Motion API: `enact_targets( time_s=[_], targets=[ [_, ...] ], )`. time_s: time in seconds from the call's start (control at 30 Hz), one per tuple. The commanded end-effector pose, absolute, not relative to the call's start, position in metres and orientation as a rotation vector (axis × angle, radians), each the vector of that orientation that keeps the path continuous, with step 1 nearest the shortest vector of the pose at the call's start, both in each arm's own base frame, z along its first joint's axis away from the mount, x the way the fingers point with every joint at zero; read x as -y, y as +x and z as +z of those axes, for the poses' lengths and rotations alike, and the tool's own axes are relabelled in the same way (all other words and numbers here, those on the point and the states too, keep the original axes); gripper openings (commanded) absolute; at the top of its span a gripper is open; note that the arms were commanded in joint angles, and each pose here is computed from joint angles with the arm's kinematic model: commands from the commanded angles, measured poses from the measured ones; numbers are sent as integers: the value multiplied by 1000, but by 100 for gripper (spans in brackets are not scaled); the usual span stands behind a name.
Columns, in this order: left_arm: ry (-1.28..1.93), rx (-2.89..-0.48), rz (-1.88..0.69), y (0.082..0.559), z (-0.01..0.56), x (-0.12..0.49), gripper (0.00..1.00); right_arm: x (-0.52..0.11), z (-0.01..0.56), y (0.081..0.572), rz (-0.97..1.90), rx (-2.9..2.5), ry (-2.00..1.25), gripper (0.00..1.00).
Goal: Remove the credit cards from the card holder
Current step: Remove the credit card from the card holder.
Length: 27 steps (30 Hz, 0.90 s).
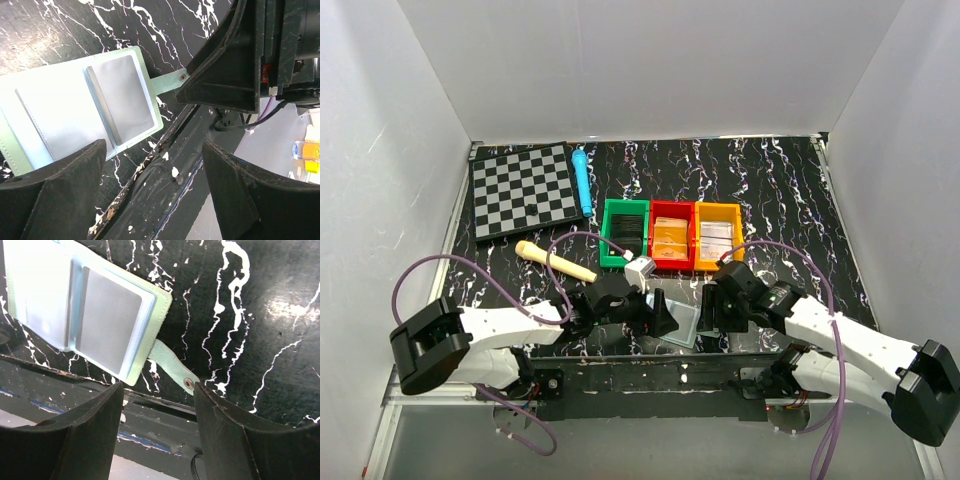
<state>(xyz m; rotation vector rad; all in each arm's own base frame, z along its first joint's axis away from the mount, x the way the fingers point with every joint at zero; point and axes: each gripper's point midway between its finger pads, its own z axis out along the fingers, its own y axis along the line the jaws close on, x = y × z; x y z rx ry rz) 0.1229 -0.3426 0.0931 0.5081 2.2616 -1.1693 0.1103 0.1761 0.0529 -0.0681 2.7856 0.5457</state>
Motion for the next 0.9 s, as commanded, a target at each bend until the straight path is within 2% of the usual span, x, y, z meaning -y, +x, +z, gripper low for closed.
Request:
enact_targets(
  time_s=[0.0, 0.27, 0.4, 0.7, 0.8, 0.87],
  targets=[
    [450, -2228, -1132, 130, 104, 333, 77, -163, 55, 115, 464, -2764, -2, 67],
    [408, -2264, -1128, 127, 94, 328, 77, -161, 49, 109, 472, -2785, -2, 67],
    [391, -2268, -1147, 126, 92, 329, 77, -172, 48, 111, 546, -2774, -9, 60],
    [397, -2274, -1161, 127, 96, 336, 77, -177, 42, 112, 534, -2807, -15, 9],
    [416, -2289, -1188, 123, 96, 340, 77, -175, 42, 113, 522, -2800, -11, 1],
    [429, -2311, -1183, 121, 94, 341, 78, -174, 42, 113, 517, -2802, -13, 1]
  ],
)
